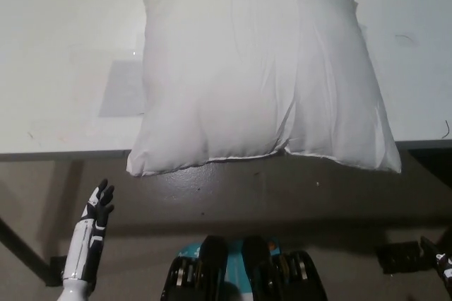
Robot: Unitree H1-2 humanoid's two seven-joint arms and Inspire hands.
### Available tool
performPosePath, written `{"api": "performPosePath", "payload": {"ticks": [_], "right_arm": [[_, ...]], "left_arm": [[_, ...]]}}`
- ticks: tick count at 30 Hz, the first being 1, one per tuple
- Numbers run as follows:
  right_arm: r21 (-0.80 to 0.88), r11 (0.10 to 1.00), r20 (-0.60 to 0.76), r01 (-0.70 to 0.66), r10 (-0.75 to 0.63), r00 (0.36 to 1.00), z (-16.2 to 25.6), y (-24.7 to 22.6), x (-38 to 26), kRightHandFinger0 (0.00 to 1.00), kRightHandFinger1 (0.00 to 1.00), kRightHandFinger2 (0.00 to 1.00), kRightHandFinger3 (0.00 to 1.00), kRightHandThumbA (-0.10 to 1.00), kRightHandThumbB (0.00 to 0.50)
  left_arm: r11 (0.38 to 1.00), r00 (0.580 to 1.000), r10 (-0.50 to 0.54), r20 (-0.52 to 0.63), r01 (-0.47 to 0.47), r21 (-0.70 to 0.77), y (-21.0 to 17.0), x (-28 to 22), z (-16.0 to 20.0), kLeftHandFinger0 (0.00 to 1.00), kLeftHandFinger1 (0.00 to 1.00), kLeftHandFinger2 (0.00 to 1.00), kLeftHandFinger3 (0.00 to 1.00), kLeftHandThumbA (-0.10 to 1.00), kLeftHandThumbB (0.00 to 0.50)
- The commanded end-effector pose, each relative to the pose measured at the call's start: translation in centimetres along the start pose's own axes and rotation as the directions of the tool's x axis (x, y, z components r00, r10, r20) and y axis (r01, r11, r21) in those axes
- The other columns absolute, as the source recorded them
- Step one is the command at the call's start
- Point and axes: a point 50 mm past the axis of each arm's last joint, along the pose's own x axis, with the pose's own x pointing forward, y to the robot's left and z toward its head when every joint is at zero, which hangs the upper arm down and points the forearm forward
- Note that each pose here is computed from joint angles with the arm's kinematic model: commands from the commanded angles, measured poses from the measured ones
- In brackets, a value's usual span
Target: The robot uses both hands to lift the pillow and then drops it on the table
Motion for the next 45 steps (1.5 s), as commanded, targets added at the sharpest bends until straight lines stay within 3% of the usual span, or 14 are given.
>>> {"api": "performPosePath", "payload": {"ticks": [1,2,5,8,14,16,19,22,25,26,31,36,42,45], "right_arm": [[0.018,0.999,0.197,0.051,-0.054,0.979,3.2,-0.8,-0.3,1.0,1.0,1.0,1.0,1.0,0.378],[0.018,0.998,0.23,0.067,-0.069,0.971,4.1,-1.1,-0.4,1.0,1.0,1.0,1.0,1.0,0.438],[0.008,0.996,0.321,0.09,-0.088,0.943,6.3,-2.1,-0.2,1.0,1.0,1.0,1.0,1.0,0.475],[-0.022,0.991,0.413,0.134,-0.113,0.904,9.2,-3.3,0.3,1.0,1.0,1.0,1.0,1.0,0.429],[-0.062,0.977,0.506,0.202,-0.144,0.85,15.0,-5.7,2.2,1.0,1.0,1.0,1.0,1.0,0.497],[-0.073,0.968,0.553,0.238,-0.159,0.818,17.9,-7.1,4.0,1.0,1.0,1.0,1.0,1.0,0.475],[-0.078,0.958,0.551,0.277,-0.19,0.813,19.9,-8.2,5.9,1.0,1.0,1.0,1.0,1.0,0.496],[-0.063,0.957,0.554,0.284,-0.203,0.807,21.6,-8.8,8.6,1.0,1.0,1.0,1.0,1.0,0.5],[-0.065,0.955,0.554,0.289,-0.206,0.807,22.6,-9.0,10.7,1.0,1.0,1.0,1.0,1.0,0.5],[-0.047,0.959,0.541,0.28,-0.212,0.814,23.6,-8.7,12.6,1.0,1.0,1.0,1.0,1.0,0.5],[0.013,0.976,0.503,0.217,-0.194,0.842,24.9,-6.6,17.2,1.0,1.0,1.0,1.0,1.0,0.5],[0.077,0.983,0.427,0.166,-0.183,0.886,25.6,-4.0,21.0,1.0,1.0,1.0,1.0,1.0,0.5],[0.154,0.982,0.35,0.113,-0.161,0.923,25.6,-2.3,24.9,1.0,1.0,1.0,1.0,1.0,0.5],[0.182,0.979,0.31,0.089,-0.143,0.94,25.5,-2.0,26.6,1.0,1.0,1.0,1.0,1.0,0.5]], "left_arm": [[0.998,0.988,0.06,0.144,-0.057,-0.026,-0.5,0.6,2.9,1.0,1.0,1.0,1.0,1.0,0.045],[0.997,0.983,0.076,0.167,-0.07,-0.045,-0.5,0.4,3.9,1.0,1.0,1.0,1.0,1.0,0.081],[0.991,0.964,0.13,0.232,-0.117,-0.069,-0.1,0.6,5.8,1.0,1.0,1.0,1.0,1.0,0.116],[0.986,0.94,0.166,0.3,-0.148,-0.08,1.0,1.4,8.0,1.0,1.0,1.0,1.0,1.0,0.119],[0.983,0.905,0.184,0.384,-0.166,-0.078,3.3,3.3,12.1,1.0,1.0,1.0,1.0,1.0,0.102],[0.978,0.877,0.208,0.433,-0.177,-0.113,4.1,4.9,14.7,1.0,1.0,1.0,1.0,1.0,0.146],[0.978,0.854,0.21,0.477,-0.18,-0.109,4.7,7.0,16.8,1.0,1.0,1.0,1.0,1.0,0.232],[0.975,0.836,0.222,0.502,-0.197,-0.104,5.0,9.6,18.8,1.0,1.0,1.0,1.0,1.0,0.265],[0.973,0.83,0.231,0.508,-0.198,-0.119,5.2,11.3,19.4,1.0,1.0,1.0,1.0,1.0,0.261],[0.969,0.838,0.246,0.487,-0.199,-0.146,5.0,12.6,19.8,1.0,1.0,1.0,1.0,1.0,0.228],[0.968,0.869,0.247,0.428,-0.2,-0.154,3.8,16.2,18.6,1.0,1.0,1.0,1.0,1.0,0.233],[0.966,0.9,0.243,0.36,-0.191,-0.176,2.2,19.2,16.3,1.0,1.0,1.0,1.0,1.0,0.142],[0.965,0.942,0.238,0.235,-0.203,-0.164,0.1,22.1,12.6,1.0,1.0,1.0,1.0,1.0,0.203],[0.968,0.96,0.225,0.169,-0.2,-0.153,-0.7,22.7,10.7,1.0,1.0,1.0,1.0,1.0,0.187]]}}
